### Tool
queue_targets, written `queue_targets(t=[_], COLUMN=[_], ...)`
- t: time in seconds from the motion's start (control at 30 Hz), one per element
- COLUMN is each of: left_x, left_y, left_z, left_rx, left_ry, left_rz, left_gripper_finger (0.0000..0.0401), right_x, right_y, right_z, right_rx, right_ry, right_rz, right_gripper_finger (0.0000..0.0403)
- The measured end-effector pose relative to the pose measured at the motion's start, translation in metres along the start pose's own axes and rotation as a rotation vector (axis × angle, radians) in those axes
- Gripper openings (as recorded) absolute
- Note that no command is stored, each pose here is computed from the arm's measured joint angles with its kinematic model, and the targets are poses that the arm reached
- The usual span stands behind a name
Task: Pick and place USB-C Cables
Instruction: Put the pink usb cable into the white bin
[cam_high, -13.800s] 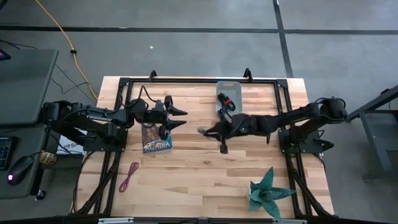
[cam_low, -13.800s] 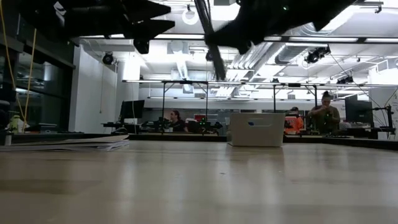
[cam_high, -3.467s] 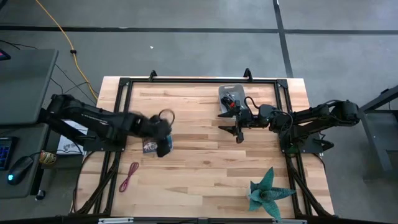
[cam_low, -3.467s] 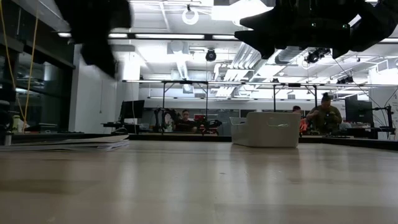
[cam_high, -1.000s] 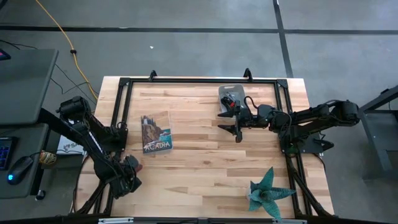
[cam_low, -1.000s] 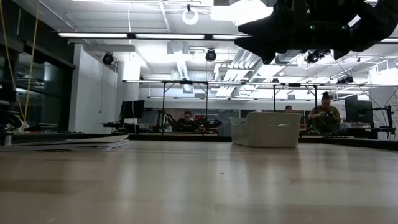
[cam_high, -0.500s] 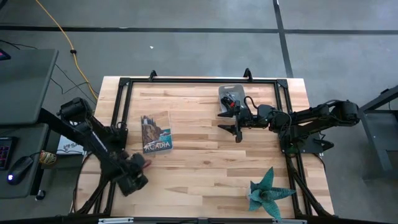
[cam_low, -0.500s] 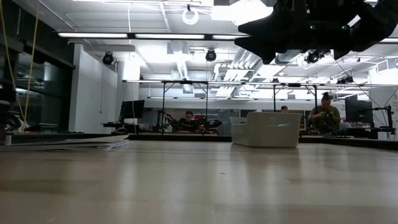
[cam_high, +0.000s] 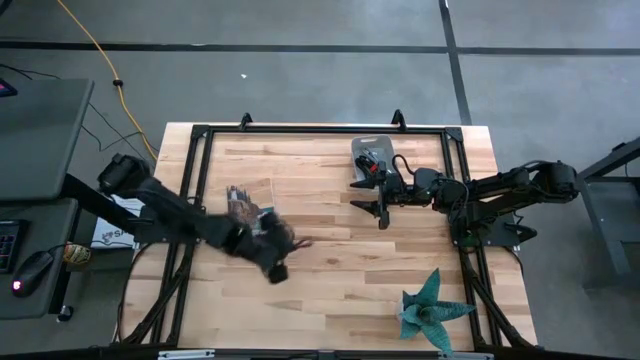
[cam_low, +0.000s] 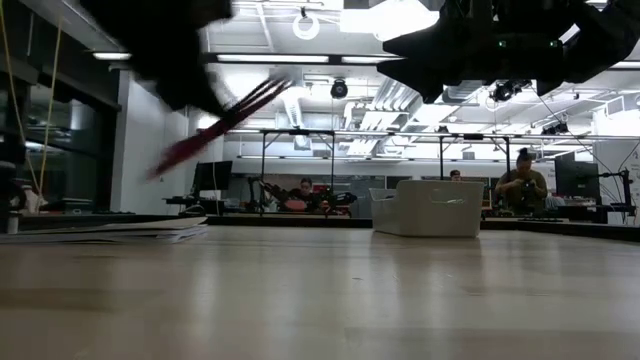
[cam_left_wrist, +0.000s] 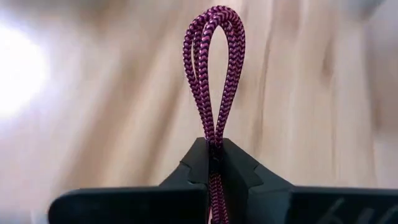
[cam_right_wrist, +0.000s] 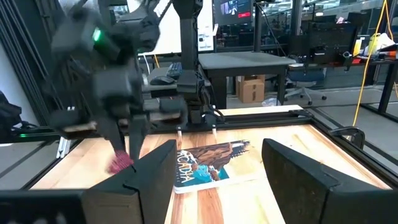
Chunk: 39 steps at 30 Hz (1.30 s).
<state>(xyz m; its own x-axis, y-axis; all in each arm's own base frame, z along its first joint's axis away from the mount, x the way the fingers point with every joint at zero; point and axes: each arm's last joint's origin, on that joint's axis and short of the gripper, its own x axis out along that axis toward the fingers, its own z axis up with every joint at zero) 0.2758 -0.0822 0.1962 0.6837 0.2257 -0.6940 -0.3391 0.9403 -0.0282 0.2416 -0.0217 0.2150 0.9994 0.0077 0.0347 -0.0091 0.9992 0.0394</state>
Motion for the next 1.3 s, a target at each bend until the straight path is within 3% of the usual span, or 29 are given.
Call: queue_targets(t=[0.2,0.37,0.57,0.73,1.13,1.3], left_x=[0.008,0.018,0.026,0.021,0.019,0.021], left_y=[0.02,0.053,0.097,0.114,0.115,0.109], left_z=[0.052,0.053,0.022,0.009,0.012,0.021], left_rx=[0.161,0.123,-0.015,-0.068,-0.057,-0.068], left_ry=[-0.406,-0.619,-0.723,-0.818,-0.845,-0.853], left_rz=[-0.024,-0.113,-0.147,-0.194,-0.23,-0.267], left_gripper_finger=[0.0,0.0,0.0,0.0,0.0,0.0], right_x=[0.0,0.0,0.0,0.0,0.001,0.021], right_y=[0.0,0.0,0.001,0.001,0.0,0.002], right_z=[0.0,-0.001,0.0,0.001,-0.001,-0.002], right_rx=[0.001,0.004,0.005,0.005,0.121,0.109], right_ry=[0.005,0.005,0.005,-0.005,-0.007,0.005], right_rz=[0.002,0.004,0.014,0.014,0.007,-0.037], right_gripper_finger=[0.0229,0.0229,0.0229,0.0229,0.0229,0.0229])
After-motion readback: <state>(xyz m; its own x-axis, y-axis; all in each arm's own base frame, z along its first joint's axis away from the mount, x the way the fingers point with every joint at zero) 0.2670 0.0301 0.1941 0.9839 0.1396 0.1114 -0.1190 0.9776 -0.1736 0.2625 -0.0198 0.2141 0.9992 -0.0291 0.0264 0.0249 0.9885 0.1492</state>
